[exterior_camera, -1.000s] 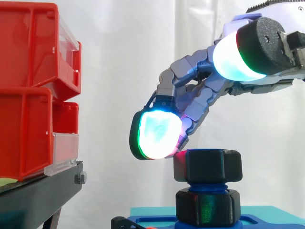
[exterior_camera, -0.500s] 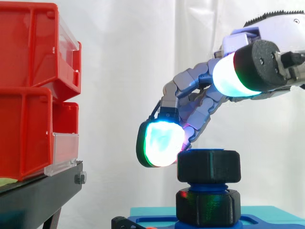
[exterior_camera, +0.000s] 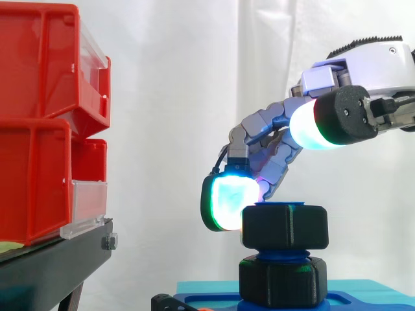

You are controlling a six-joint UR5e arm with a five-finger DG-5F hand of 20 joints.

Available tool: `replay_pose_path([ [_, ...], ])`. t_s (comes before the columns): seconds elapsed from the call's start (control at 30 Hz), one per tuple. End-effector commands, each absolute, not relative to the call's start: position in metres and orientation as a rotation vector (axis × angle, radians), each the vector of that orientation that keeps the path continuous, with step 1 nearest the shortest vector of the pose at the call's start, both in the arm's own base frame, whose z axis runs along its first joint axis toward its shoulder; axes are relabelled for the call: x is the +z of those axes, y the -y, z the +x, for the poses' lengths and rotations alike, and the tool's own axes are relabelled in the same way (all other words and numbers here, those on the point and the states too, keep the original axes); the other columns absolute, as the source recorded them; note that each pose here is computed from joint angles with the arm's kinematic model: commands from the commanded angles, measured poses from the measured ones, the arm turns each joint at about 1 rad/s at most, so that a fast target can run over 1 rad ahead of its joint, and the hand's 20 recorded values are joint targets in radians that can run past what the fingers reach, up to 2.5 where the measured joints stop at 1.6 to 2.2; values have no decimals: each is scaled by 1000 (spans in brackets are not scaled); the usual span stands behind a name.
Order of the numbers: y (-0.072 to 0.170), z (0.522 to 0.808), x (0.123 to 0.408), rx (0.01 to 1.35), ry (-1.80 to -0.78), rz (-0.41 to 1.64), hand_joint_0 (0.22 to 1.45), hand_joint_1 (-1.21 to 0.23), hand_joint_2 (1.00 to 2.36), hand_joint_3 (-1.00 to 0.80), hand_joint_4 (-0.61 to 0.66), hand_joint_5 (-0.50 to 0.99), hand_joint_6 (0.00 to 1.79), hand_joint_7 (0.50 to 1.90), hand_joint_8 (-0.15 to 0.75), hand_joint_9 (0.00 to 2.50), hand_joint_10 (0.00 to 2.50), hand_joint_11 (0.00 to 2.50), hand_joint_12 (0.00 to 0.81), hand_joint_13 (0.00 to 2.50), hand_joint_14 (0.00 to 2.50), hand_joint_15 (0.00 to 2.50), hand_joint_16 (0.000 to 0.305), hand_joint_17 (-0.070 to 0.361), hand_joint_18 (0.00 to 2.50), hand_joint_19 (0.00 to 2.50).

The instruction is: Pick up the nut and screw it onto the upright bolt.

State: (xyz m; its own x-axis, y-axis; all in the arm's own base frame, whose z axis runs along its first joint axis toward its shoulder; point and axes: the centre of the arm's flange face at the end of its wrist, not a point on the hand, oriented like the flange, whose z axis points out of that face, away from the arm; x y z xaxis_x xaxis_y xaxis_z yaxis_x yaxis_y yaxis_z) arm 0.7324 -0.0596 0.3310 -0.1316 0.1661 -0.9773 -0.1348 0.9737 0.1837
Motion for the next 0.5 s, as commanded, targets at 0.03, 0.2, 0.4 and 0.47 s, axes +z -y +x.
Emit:
replay_pose_path([
  [0.03,70,731,331,259,-1683,25,531,-173,1000,-500,289,-66,504,1078,267,747,0,0,289,505,0,0,24,54,80,0],
  [0.2,78,730,331,256,-1679,29,531,-173,1000,-500,284,-67,504,1071,267,752,0,0,287,508,0,0,24,54,82,0],
  [0.4,80,731,333,266,-1669,20,531,-174,1000,-500,276,-87,504,963,267,750,0,0,288,512,0,0,24,54,84,0],
  [0.47,78,733,334,272,-1657,16,531,-174,1000,-500,272,-90,504,930,268,747,0,0,288,511,0,0,24,54,84,0],
])
